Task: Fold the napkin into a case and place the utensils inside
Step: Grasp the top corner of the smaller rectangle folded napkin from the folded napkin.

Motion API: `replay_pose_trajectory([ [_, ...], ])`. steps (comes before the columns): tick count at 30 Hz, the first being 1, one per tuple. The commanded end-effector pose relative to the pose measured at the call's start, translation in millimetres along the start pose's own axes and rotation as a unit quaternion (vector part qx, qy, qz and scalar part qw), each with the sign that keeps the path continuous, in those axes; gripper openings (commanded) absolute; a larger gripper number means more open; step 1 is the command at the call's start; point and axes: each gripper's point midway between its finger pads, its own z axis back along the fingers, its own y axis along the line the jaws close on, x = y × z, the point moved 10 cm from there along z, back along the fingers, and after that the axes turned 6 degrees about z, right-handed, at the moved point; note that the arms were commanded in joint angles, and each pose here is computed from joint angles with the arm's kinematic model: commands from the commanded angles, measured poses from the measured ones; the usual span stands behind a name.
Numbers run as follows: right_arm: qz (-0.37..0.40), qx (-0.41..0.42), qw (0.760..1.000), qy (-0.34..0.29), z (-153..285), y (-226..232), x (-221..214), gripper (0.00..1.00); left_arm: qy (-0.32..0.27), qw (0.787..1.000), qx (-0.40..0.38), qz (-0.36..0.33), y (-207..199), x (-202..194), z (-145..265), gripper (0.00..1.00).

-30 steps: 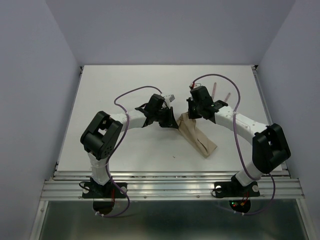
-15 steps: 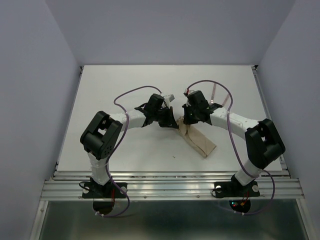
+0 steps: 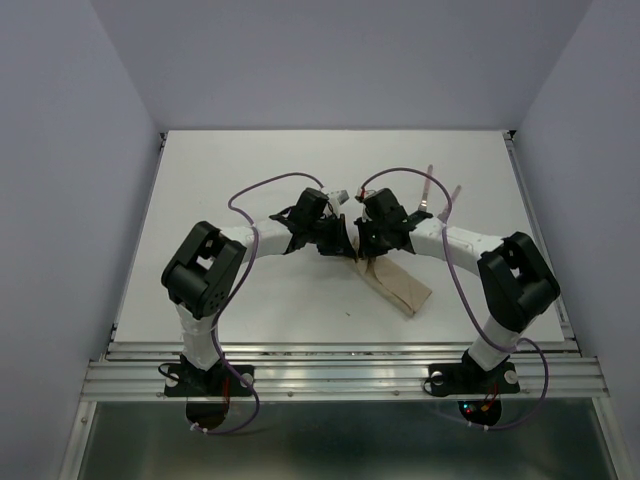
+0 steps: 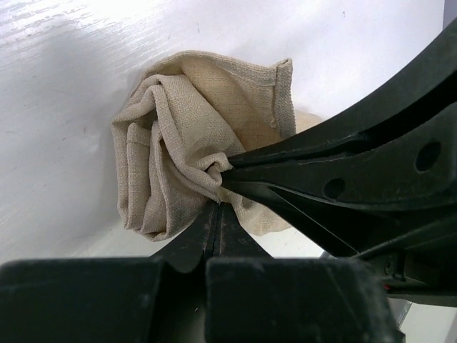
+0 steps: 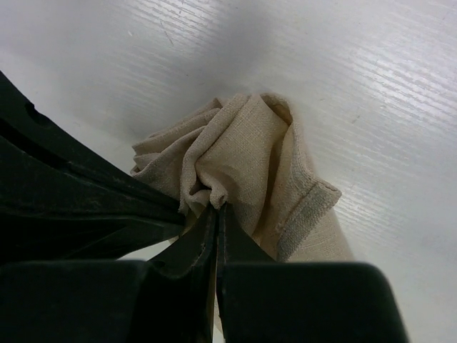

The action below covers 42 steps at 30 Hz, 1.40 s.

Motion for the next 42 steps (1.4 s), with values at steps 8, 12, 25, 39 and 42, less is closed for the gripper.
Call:
replay_pose_trajectory([
  [8,-0.07,0.08,0.994,-0.028,-21.1,18.6,-1.7,0.01,-0.01,1.0,-0.023,-0.017,-7.8,12.4,1.3,0.0],
  [12,-0.107,0.145,0.981,-0.067,-30.6,27.7,-3.4,0.01,-0.011,0.999,-0.025,-0.019,-8.3,11.9,2.6,0.0],
  [25,-0.125,0.065,0.986,-0.092,-25.2,18.6,5.6,0.06,-0.011,0.999,-0.027,-0.027,-6.1,9.1,6.8,0.0],
  [39,-0.102,0.048,0.982,-0.153,34.3,21.7,30.5,0.32,-0.013,0.999,-0.029,-0.035,-8.5,13.9,6.7,0.0],
  [42,-0.107,0.035,0.981,-0.157,36.2,19.6,30.1,0.32,-0.014,0.999,-0.031,-0.038,-9.5,13.4,7.4,0.0],
])
